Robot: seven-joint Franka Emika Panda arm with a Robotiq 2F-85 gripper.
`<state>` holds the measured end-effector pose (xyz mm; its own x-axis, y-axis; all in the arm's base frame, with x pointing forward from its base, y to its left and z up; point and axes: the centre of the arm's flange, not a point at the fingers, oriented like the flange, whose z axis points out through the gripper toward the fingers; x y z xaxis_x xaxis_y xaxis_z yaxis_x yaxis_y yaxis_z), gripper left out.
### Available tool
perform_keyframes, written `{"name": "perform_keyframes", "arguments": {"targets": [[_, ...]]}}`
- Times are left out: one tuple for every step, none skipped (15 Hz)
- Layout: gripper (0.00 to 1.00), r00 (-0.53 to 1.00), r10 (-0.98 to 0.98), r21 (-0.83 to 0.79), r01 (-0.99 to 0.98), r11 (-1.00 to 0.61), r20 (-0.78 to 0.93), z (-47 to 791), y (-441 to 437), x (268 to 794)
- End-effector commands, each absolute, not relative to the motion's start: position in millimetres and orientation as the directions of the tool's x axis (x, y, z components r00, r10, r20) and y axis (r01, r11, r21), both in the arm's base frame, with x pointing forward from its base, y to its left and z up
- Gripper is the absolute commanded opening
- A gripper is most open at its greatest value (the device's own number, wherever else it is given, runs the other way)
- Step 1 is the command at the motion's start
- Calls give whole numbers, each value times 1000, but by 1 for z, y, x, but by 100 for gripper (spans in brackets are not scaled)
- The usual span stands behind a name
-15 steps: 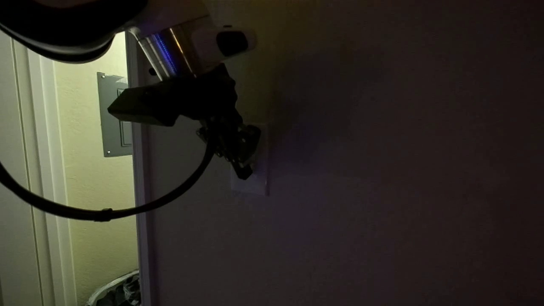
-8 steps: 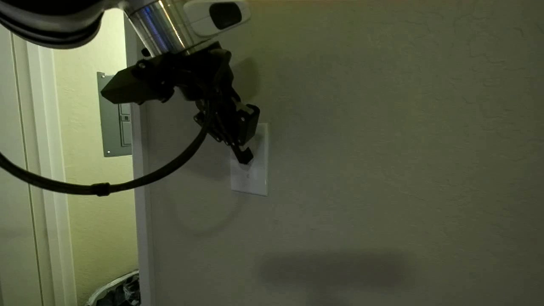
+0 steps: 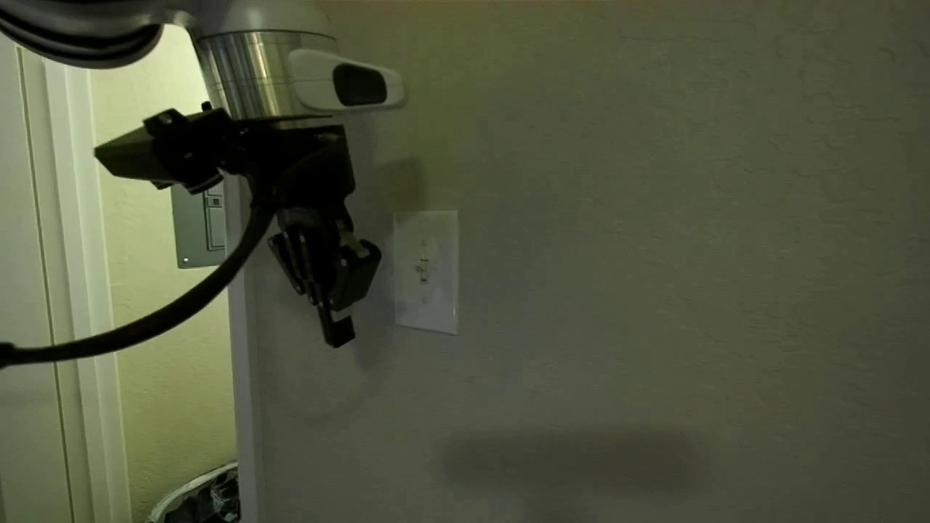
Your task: Switch on the light
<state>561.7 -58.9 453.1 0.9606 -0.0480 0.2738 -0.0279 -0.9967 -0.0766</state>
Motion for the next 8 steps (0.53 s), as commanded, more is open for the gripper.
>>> {"name": "perform_keyframes", "arguments": {"targets": [[5, 991, -43, -95, -31, -995, 128, 457, -55, 534], [5, 995, -39, -95, -31, -995, 92, 456, -53, 530], [6, 998, -35, -98, -29, -995, 58, 455, -51, 525], [5, 999, -35, -96, -33, -995, 28, 454, -49, 521], [6, 1000, -31, -98, -30, -995, 4, 454, -48, 518], [8, 1000, -26, -96, -27, -995, -15, 453, -46, 513], [31, 999, -22, -93, -25, -995, -35, 453, -44, 510], [34, 1000, -11, -110, -11, -994, -2, 444, -50, 527]]}}
